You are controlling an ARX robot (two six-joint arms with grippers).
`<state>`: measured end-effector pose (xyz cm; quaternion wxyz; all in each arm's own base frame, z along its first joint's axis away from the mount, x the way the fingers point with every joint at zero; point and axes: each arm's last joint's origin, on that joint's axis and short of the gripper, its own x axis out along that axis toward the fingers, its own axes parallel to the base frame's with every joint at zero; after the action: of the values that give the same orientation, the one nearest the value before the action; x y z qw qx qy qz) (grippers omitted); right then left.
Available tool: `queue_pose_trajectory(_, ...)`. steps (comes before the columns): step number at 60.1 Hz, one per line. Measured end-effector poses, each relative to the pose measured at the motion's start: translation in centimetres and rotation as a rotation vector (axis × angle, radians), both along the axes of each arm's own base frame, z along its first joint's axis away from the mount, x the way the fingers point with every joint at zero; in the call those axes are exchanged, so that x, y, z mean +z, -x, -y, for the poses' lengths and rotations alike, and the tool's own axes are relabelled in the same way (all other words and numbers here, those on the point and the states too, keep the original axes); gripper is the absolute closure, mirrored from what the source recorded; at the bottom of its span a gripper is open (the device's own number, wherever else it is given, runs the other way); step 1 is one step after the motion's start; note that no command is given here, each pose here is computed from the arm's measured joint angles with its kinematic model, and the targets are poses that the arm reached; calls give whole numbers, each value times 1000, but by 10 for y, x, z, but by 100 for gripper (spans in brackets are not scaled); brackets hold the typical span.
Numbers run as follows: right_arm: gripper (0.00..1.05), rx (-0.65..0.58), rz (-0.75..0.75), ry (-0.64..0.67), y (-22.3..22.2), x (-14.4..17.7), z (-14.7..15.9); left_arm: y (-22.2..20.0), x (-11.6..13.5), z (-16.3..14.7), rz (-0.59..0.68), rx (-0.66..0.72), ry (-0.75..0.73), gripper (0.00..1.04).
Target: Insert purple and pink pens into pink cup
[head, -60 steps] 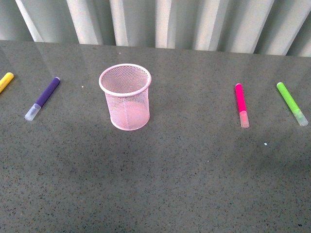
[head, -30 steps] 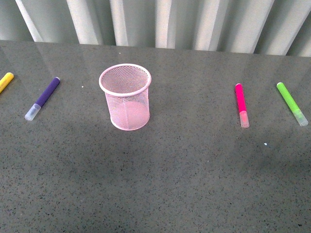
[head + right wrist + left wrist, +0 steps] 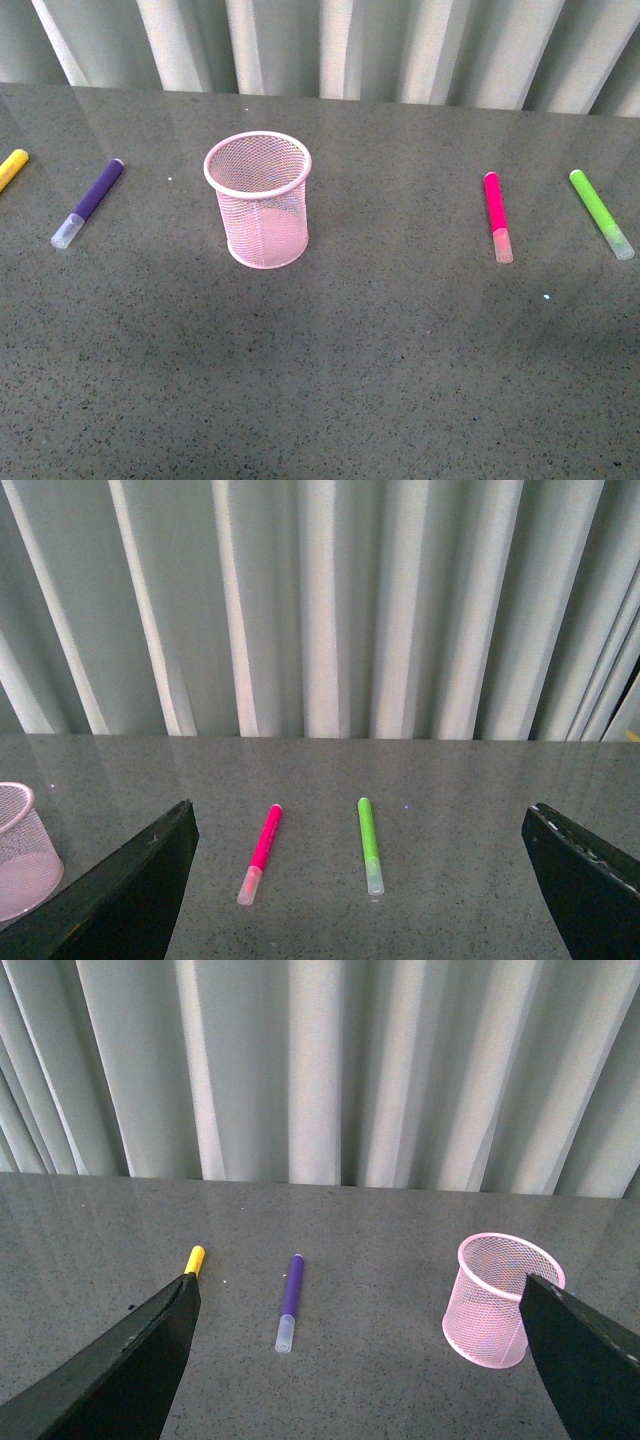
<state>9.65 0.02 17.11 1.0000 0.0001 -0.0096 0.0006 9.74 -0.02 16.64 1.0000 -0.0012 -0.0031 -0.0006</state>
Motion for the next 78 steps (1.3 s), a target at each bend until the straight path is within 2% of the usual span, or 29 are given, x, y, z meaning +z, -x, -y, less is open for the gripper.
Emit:
queue_pose_trajectory(32, 7, 0, 0, 0, 0, 0, 0, 0, 0, 0, -2, 0, 0, 7)
queue_pose_trajectory(37, 7, 0, 0, 0, 0, 0, 0, -1, -7, 0, -140, 151, 92, 7)
queue_pose_trajectory(41, 7, 0, 0, 0, 0, 0, 0, -4, -9, 0, -187, 152, 136, 7)
queue_pose_trajectory(49, 7, 0, 0, 0, 0, 0, 0, -18, 5, 1, -234, 100, 203, 7)
queue_pose_trajectory(53, 7, 0, 0, 0, 0, 0, 0, -33, 17, 3, -263, 21, 260, 7)
queue_pose_trajectory(59, 7, 0, 0, 0, 0, 0, 0, -64, 36, 7, -347, -14, 263, 7)
queue_pose_trajectory(69, 7, 0, 0, 0, 0, 0, 0, -152, 47, 20, -688, -66, 124, 7)
queue_pose_trajectory(78, 7, 0, 0, 0, 0, 0, 0, -201, 53, 22, -743, -149, 54, 7)
